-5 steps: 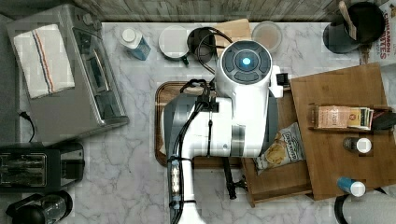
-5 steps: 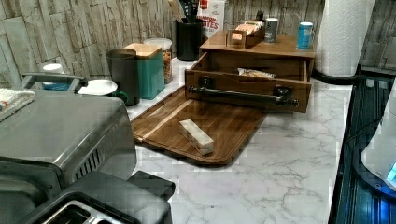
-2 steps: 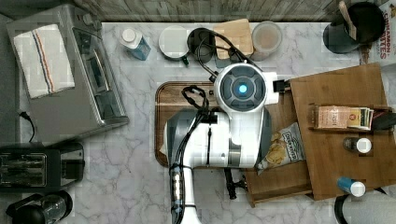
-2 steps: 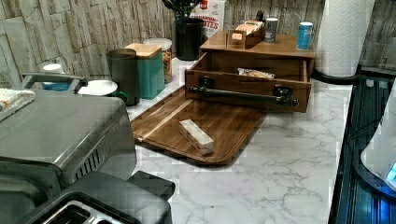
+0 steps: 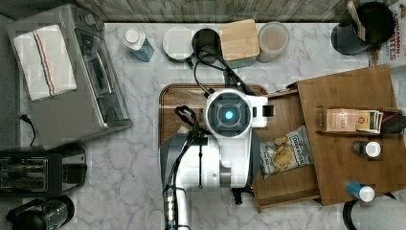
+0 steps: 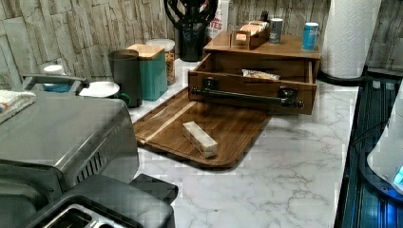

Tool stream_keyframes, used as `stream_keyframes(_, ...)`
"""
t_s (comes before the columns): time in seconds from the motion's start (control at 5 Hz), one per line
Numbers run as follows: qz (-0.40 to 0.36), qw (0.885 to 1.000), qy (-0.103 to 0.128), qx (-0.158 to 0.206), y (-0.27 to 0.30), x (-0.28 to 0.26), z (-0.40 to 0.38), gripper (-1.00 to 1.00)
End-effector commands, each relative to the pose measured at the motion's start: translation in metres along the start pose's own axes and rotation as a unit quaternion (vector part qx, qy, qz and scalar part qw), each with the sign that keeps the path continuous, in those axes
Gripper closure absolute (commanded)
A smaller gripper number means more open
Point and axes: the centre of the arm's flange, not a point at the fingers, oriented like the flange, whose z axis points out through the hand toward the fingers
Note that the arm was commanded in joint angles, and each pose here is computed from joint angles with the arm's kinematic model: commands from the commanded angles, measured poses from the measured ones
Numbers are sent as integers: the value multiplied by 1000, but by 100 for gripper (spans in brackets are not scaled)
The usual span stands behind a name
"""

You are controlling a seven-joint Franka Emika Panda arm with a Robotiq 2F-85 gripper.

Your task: Close the drawer.

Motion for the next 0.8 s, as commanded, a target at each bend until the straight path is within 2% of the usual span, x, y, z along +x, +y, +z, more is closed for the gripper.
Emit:
stream_keyframes(0.2, -199, 976, -26, 88, -4, -70, 13, 100)
stream_keyframes(0.4, -306, 947, -68, 73, 1, -69, 32, 100)
stream_keyframes(0.6, -401, 912, -69, 59, -4, -85, 49, 100)
stream_keyframes(0.8, -397, 914, -74, 42, -8, -102, 64, 100)
